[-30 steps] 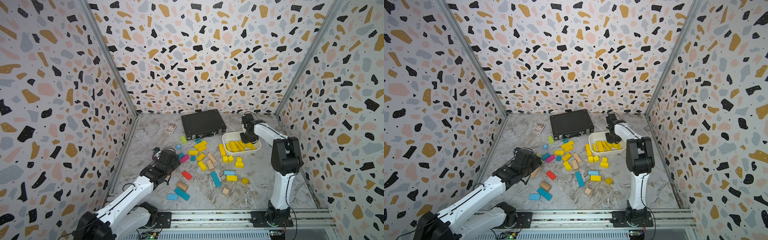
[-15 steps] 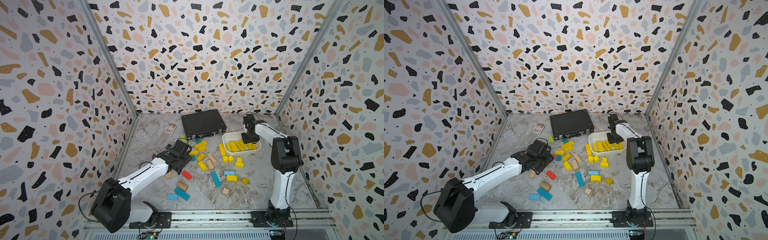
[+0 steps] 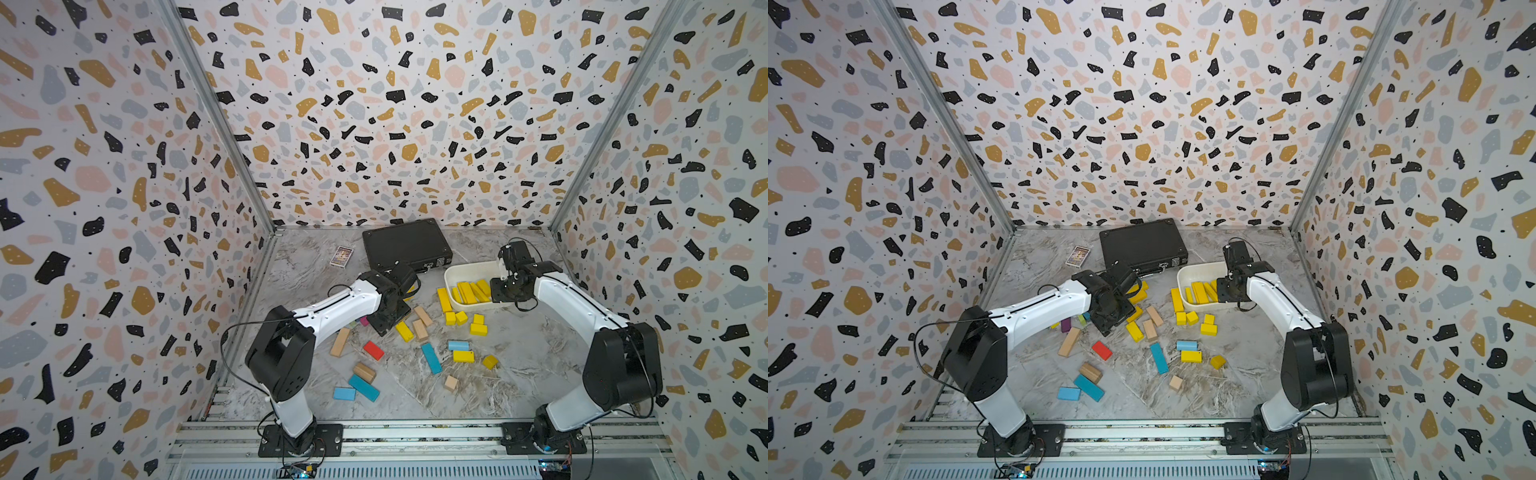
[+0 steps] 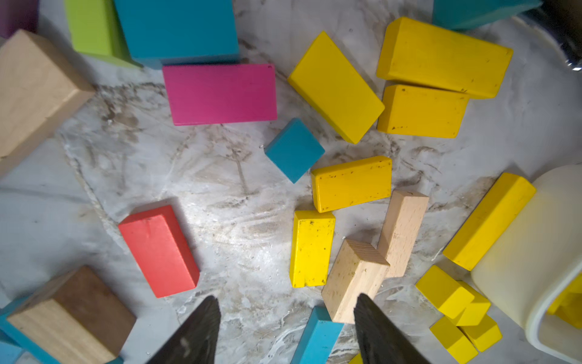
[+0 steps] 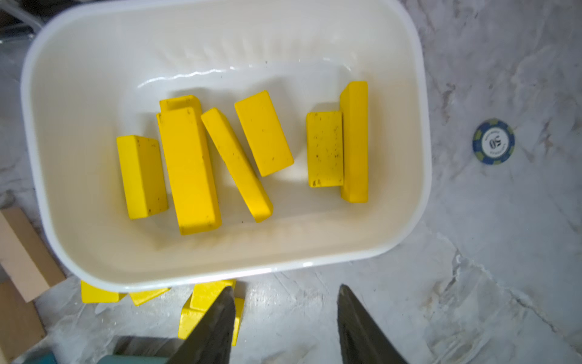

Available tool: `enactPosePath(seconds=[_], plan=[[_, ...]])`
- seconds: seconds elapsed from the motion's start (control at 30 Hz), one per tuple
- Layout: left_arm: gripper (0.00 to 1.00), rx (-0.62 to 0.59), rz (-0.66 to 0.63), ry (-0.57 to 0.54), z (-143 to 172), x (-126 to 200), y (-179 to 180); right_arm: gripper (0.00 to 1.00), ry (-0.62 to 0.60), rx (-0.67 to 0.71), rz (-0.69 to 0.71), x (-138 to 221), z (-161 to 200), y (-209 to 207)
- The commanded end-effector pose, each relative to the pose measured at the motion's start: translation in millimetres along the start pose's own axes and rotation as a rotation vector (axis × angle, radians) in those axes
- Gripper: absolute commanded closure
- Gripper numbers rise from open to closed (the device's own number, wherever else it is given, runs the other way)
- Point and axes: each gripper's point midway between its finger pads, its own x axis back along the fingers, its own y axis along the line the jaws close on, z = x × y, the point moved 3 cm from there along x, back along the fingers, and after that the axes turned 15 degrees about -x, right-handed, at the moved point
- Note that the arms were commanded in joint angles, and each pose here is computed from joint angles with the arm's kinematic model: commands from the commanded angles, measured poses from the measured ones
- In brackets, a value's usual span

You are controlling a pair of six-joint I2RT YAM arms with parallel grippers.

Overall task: Pick out the yellow building blocks
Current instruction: Place the building block in the storage box, then pick up the building block from the center of the board.

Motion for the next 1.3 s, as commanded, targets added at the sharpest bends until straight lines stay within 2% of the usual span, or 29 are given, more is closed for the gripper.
enactPosePath(seconds=[0.0,0.13,0.27,0.73,0.9,1.07,1.27], plan=[[0.32,-0.067,-0.057,0.053,12,-4,-4,0.46,-0.022,-0.027,-0.009,23,8,-6],[0.34,-0.098,-0.110,0.085,14,-16,-11,0.46,-0.040,-0.032,-0.014,41,12,-10],[0.41,-0.120,-0.110,0.059,10,-24,-18,0.46,-0.059,-0.048,-0.033,55,17,-13],[0.47,-0.207,-0.131,0.039,1,-56,-31,0.48,-0.020,-0.076,-0.077,54,33,-11],[0.54,-0.208,-0.129,0.060,4,-67,-31,0.49,-0.012,-0.071,-0.084,55,36,-10],[0.64,-0.203,-0.139,0.063,8,-73,-25,0.49,-0.015,-0.061,-0.087,58,35,-10],[0.69,-0.212,-0.149,0.054,8,-72,-19,0.49,-0.018,-0.076,-0.118,63,32,-5]])
